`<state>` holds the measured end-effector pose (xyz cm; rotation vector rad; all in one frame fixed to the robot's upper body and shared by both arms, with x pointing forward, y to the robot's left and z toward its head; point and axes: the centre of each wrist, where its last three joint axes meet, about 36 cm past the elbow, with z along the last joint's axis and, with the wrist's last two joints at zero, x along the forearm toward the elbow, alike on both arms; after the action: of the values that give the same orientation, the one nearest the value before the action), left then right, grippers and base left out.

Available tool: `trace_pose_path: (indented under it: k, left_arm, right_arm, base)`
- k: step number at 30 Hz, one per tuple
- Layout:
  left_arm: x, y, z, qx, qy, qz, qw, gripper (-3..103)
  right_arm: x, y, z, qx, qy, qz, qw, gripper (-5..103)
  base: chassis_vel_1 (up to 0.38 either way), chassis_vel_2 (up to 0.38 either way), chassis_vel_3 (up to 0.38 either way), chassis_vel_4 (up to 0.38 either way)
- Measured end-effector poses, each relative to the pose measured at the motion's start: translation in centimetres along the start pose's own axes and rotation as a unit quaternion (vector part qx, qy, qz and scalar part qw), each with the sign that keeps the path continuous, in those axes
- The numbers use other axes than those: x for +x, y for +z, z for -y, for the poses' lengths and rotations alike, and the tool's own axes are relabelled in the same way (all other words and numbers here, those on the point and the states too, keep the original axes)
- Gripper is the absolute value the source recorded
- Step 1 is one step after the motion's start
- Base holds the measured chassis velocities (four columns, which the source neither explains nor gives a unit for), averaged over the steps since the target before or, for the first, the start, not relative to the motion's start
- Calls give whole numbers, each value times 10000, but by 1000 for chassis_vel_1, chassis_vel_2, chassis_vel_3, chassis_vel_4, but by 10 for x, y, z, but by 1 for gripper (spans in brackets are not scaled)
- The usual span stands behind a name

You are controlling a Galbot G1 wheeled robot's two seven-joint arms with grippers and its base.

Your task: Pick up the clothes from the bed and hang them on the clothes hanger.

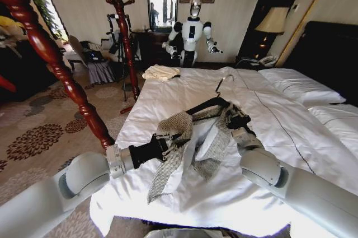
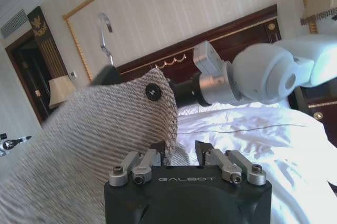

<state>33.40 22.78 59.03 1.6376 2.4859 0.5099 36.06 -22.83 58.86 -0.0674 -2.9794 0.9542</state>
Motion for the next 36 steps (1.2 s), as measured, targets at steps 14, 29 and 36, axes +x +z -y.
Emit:
trace_pose_path:
  k: [14,29,36]
  left_arm:
    - [16,-34,-5,118,143,1196,9926,88]
    - [42,-71,-29,585,-1475,757,9844,100]
    - [48,-74,-44,602,-1190,534,9896,100]
  right_arm:
    - [-2,-8,13,-431,104,-67,9990,18]
    - [-10,3,8,-179,396,167,9989,18]
    - [-10,5,4,-76,405,388,9984,18]
  base:
    - [0,0,0,0]
    - [0,0,0,0]
    - [0,0,0,0]
